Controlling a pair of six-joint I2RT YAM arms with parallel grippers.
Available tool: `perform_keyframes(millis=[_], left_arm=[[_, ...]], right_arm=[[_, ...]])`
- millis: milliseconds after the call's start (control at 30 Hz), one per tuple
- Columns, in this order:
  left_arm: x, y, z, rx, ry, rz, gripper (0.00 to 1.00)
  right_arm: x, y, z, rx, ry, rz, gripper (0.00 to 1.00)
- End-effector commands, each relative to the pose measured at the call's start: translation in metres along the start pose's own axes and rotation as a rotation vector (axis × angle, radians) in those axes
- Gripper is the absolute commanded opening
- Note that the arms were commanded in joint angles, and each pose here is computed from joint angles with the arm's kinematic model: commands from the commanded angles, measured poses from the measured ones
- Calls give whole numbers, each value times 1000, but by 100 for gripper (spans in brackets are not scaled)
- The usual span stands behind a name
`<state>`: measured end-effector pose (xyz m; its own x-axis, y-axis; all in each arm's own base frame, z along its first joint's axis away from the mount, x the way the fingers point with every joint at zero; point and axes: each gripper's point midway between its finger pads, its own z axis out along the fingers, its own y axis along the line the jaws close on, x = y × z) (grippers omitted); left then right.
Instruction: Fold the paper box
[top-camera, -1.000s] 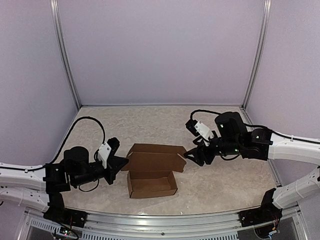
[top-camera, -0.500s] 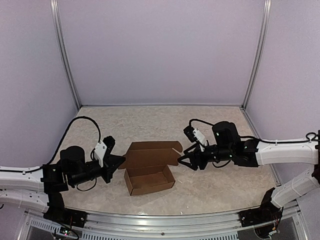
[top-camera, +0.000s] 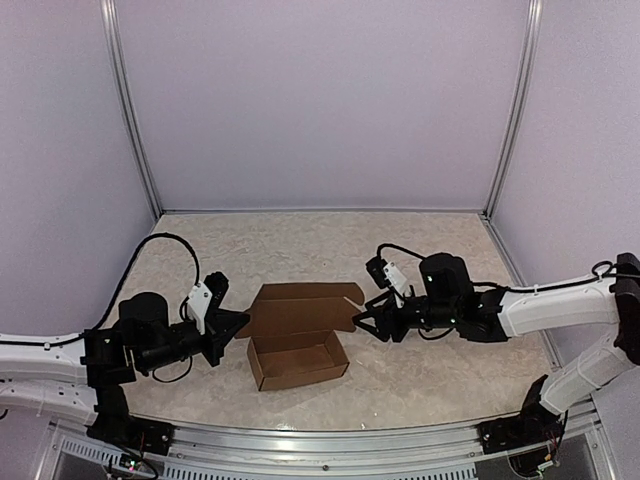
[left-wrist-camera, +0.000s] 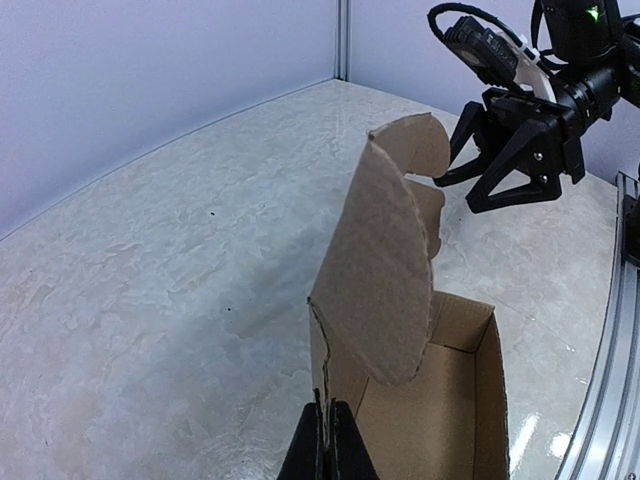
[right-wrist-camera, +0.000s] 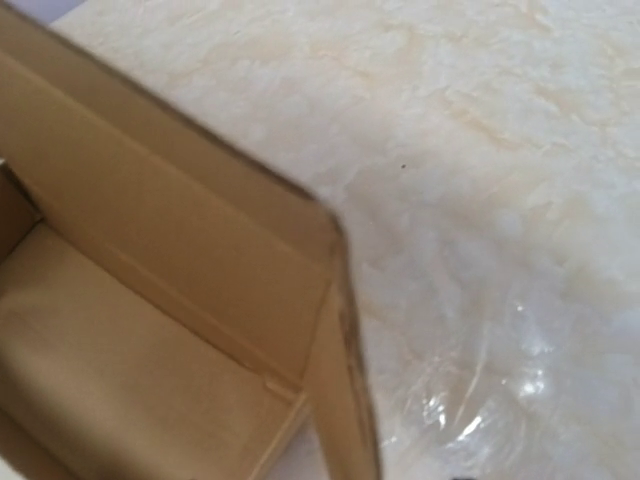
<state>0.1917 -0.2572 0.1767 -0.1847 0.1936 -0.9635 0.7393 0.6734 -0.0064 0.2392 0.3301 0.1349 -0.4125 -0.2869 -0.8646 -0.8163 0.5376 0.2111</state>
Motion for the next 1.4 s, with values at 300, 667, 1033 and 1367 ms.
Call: perform_keyframes(millis=[300, 667, 1033, 1367], left_arm=[[9, 3, 0, -8, 22, -10, 0], [11, 14, 2, -73, 19, -28, 0], [16, 24, 5, -133, 45, -19, 31], [22, 35, 11, -190, 127, 55, 37]], right_arm=[[5, -5, 19, -22, -34, -3, 35], [8, -1, 23, -56, -27, -28, 0], [9, -1, 11, -40, -25, -45, 0], [16, 6, 1, -55, 19, -73, 0]])
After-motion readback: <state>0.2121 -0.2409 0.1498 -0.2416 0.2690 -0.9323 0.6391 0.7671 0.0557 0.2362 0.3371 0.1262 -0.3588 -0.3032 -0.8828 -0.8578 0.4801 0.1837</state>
